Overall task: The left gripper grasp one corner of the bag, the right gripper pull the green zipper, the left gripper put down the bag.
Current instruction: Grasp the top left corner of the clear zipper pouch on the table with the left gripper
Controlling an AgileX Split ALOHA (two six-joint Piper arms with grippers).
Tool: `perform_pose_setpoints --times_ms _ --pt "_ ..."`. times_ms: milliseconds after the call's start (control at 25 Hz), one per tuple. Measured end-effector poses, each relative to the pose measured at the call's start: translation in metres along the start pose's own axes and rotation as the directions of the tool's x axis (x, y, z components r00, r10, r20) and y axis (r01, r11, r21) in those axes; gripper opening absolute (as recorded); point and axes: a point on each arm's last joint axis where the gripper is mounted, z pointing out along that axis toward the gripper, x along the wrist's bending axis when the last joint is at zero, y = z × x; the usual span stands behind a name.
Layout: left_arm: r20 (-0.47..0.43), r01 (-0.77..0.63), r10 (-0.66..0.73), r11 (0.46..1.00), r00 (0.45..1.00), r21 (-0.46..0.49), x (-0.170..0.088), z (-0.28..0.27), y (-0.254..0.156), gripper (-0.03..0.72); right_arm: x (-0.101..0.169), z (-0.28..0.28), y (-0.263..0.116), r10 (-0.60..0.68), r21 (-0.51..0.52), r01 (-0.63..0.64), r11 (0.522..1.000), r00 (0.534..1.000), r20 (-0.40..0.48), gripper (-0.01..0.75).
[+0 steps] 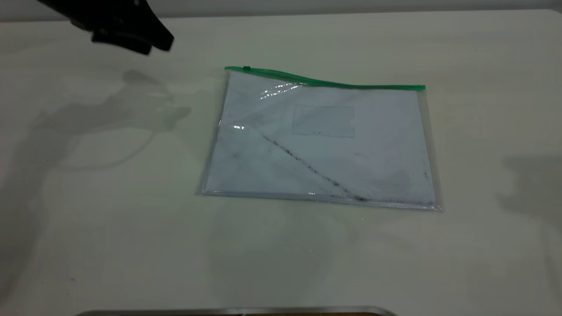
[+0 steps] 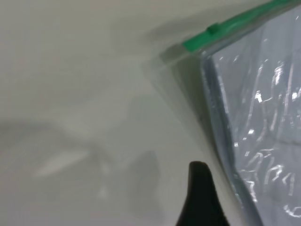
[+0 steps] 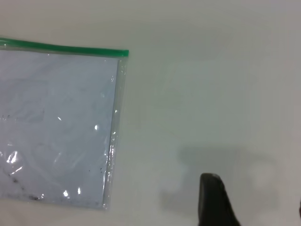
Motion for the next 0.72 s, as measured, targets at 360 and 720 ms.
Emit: perform_pose_setpoints --times_ms 360,720 --pt "0.058 -0.079 0.076 0.996 0.995 0.048 0.004 0.055 -0.008 0.589 0.0 0.0 0.0 0.0 0.0 0.0 1.0 1.0 -0.001 0.467" --pt "0.083 -0.108 0.107 0.994 0.991 0.01 0.001 0.094 -0.001 0.589 0.0 0.0 0.0 0.0 0.002 0.0 1.0 1.0 -0.001 0.467"
